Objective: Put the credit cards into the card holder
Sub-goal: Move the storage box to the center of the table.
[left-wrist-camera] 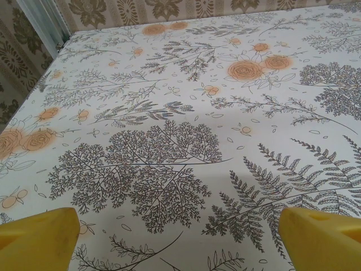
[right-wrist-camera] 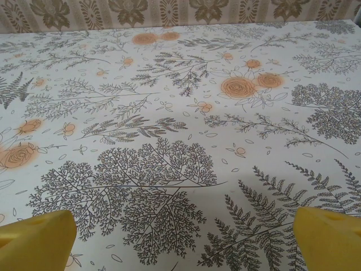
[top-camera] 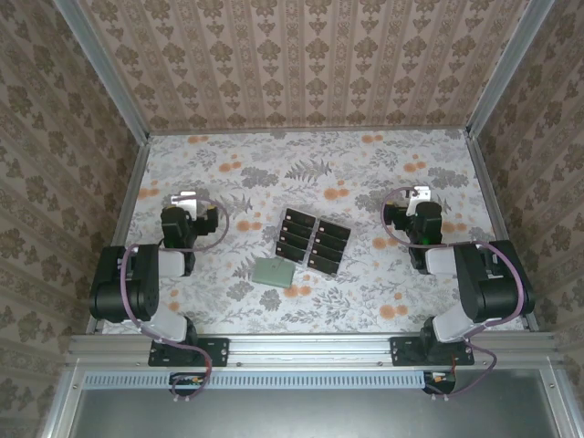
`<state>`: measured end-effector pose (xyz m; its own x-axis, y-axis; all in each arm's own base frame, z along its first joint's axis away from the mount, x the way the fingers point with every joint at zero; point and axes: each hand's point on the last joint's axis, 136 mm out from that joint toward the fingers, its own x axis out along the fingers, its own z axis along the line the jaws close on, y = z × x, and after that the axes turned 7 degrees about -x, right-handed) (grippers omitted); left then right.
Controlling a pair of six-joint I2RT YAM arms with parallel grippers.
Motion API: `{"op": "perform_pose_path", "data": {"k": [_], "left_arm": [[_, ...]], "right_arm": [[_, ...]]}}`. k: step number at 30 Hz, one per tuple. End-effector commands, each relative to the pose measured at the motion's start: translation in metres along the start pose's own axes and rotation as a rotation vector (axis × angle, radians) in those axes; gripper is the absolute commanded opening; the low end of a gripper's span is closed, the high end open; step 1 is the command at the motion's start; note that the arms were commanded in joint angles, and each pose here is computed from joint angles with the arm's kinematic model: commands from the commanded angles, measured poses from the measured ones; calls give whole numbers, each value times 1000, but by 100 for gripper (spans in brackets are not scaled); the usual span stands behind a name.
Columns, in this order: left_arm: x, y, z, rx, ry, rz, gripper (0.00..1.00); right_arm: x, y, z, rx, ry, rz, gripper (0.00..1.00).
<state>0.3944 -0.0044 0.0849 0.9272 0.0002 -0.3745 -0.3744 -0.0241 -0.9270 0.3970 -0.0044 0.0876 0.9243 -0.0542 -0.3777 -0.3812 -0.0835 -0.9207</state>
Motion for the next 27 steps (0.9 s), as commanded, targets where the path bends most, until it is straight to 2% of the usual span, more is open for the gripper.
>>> {"op": "perform_pose_path", "data": {"k": [1,27], "left_arm": [[2,-11,-2,11,16,-28,100],[3,-10,-2,8,15,-23,100]], "right_arm": [[-1,-10,-1,-10,-6,-34,100],[1,-10,0,-8,-9,-28,100]]}}
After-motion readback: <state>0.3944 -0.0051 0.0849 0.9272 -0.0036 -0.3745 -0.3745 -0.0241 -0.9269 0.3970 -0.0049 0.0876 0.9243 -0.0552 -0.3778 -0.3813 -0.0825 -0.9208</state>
